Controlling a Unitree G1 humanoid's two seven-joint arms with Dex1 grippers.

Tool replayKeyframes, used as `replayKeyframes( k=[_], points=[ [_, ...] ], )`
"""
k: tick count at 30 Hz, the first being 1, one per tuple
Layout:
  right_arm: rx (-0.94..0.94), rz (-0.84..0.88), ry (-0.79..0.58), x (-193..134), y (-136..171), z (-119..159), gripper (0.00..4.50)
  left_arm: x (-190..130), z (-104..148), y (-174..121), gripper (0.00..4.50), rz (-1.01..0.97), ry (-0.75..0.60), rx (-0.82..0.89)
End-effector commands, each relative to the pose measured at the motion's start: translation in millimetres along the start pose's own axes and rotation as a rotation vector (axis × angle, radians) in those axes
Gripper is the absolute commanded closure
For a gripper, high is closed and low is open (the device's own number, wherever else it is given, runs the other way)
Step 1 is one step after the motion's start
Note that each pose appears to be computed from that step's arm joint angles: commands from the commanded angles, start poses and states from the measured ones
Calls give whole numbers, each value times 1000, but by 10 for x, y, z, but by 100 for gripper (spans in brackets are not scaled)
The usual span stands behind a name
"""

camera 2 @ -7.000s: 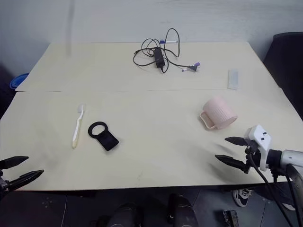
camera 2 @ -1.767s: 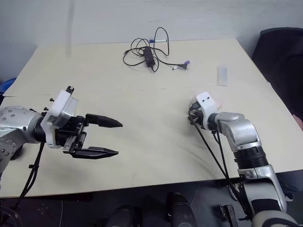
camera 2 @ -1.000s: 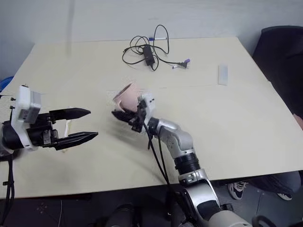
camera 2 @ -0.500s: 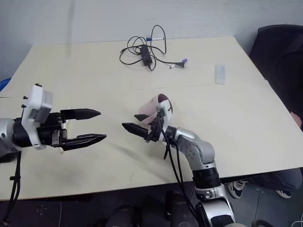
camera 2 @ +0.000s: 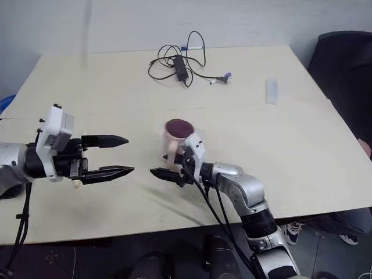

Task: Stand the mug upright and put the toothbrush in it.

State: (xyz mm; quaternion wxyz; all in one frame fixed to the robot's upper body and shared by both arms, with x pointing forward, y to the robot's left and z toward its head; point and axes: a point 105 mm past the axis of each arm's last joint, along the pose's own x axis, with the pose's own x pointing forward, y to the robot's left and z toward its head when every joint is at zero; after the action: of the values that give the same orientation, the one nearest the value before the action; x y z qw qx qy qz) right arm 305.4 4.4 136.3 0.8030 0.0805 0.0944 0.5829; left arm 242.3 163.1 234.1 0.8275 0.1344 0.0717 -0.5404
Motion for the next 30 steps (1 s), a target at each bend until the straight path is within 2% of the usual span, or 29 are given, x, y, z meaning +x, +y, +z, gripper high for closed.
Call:
replayKeyframes(
  k=[1,4,12,18,25,30],
  points=[
    [-89,21,-13,91,25,101,164,-23,67,-18,40,5,-11,38],
    [-134,14,8,118,-5,78,258,-34,68,-20,40,10,-9,39],
    [-124,15,40,60,-36,-2,258,-43,49,-20,40,21,-8,32],
    [-167,15,70,-22,7,-9,83,-34,10,-19,40,24,-11,14],
    [-238,-94,109,-362,-96,41,83,-88,-40,-21,40,48,-6,-14],
    [-253,-168,173,-885,-126,43,83,-366,-123,177,40,285,-90,-138]
  ],
)
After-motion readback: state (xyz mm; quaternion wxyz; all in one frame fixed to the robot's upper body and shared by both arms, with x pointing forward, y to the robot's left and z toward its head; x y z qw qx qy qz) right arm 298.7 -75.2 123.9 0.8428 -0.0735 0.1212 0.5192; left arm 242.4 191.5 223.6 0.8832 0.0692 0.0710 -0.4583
